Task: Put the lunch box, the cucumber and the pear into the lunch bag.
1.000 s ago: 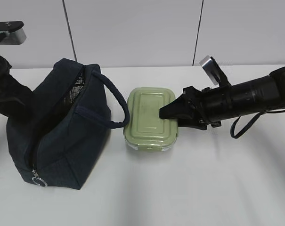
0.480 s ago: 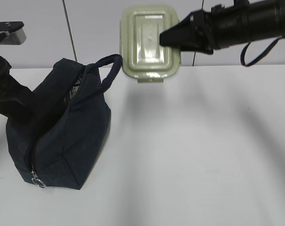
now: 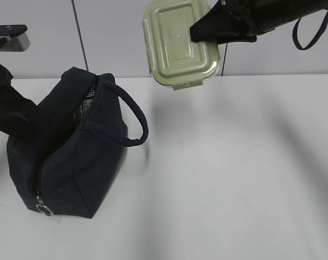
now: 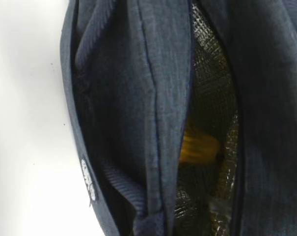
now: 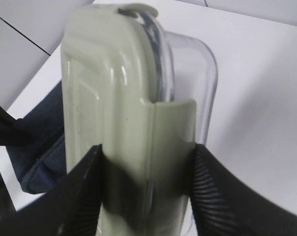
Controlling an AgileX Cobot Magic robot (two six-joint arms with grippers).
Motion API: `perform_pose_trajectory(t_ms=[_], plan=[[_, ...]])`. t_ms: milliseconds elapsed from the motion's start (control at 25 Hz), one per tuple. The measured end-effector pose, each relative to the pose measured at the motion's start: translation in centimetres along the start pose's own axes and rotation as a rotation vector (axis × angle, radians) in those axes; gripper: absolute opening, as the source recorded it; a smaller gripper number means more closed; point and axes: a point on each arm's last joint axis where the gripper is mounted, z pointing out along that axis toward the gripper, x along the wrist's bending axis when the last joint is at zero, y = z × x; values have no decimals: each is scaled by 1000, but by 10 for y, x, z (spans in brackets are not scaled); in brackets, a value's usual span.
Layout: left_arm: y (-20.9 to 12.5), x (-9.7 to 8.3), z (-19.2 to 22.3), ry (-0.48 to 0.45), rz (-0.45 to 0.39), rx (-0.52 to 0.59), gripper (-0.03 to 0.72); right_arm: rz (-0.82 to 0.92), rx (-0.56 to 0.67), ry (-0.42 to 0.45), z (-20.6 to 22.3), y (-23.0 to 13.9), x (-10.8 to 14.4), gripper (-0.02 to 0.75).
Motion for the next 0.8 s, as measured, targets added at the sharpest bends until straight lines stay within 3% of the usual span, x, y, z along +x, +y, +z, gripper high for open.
perform_pose_trajectory(t_ms=[80,200,360,440,560,800], plan=[[0,0,0,0,0,0,2,-23,-30,38,10,4,14,372],[0,0,0,-1,-1,0,2,-102,-84,102,40,8,57,372],[0,0,0,-3,-2,-1,2,-239,-152,79,79,7,104,372],[0,1,0,2,-10,-1,2,-288,-172,58,95,6,115,371],[0,0,0,-3,-6,-3,2,-312,-149,17,121,-2,110,371],[0,-1,2,-5,-2,3,2,-381,42,-4,156,-35,89,371]])
